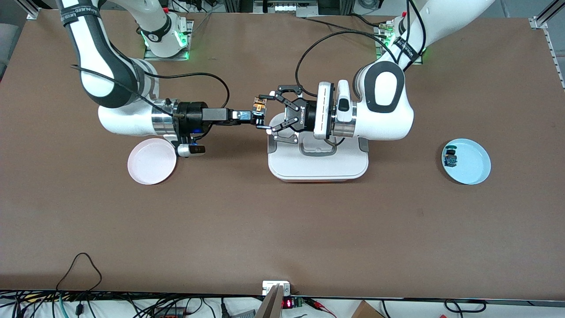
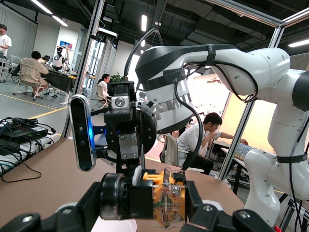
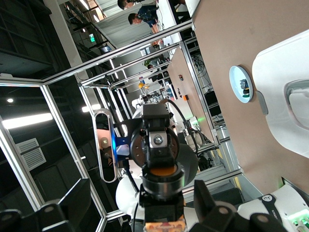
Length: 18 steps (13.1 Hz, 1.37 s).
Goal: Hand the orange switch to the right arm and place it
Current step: 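Grasp the switch with the right gripper and open the left gripper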
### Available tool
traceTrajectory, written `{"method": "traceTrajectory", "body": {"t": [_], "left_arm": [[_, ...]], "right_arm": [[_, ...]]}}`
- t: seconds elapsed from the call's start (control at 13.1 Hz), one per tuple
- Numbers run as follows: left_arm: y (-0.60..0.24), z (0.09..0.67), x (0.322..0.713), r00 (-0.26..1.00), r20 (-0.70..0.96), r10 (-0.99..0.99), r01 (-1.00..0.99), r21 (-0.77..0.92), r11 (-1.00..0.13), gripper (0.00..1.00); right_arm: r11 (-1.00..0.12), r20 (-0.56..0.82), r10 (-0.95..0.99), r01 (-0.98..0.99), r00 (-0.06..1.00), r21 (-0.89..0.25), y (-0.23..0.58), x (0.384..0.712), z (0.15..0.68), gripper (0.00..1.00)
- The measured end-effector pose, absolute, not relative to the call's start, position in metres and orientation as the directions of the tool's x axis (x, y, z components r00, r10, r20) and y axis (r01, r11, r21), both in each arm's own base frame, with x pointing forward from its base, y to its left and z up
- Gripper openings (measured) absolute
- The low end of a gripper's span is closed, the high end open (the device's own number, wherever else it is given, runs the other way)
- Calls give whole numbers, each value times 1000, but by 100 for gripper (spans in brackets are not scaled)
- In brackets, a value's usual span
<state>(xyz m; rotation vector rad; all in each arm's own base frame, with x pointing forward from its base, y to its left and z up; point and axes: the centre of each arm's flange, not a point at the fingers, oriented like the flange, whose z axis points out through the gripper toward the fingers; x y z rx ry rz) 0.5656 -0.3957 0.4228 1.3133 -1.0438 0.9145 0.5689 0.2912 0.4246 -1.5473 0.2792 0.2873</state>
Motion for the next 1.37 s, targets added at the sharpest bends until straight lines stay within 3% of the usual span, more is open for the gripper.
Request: {"method": "traceTrajectory", "body": {"t": [0.23, 0.53, 1.29, 1.37], "left_arm": [[-396, 423, 566, 297, 954, -49, -952, 299, 65, 73], [-395, 423, 566, 297, 954, -49, -952, 299, 64, 73], [-394, 423, 567, 297, 954, -49, -952, 299, 62, 73], [-394, 423, 567, 297, 954, -48, -952, 299, 61, 73]], "right_arm": [[8, -353, 10, -353, 936, -936, 289, 570, 425, 91], [10, -352, 24, -353, 936, -936, 291, 568, 426, 78], [0, -331, 57, -332, 942, -943, 309, 559, 421, 74], [-5, -323, 60, -324, 944, -946, 309, 558, 421, 64]]}}
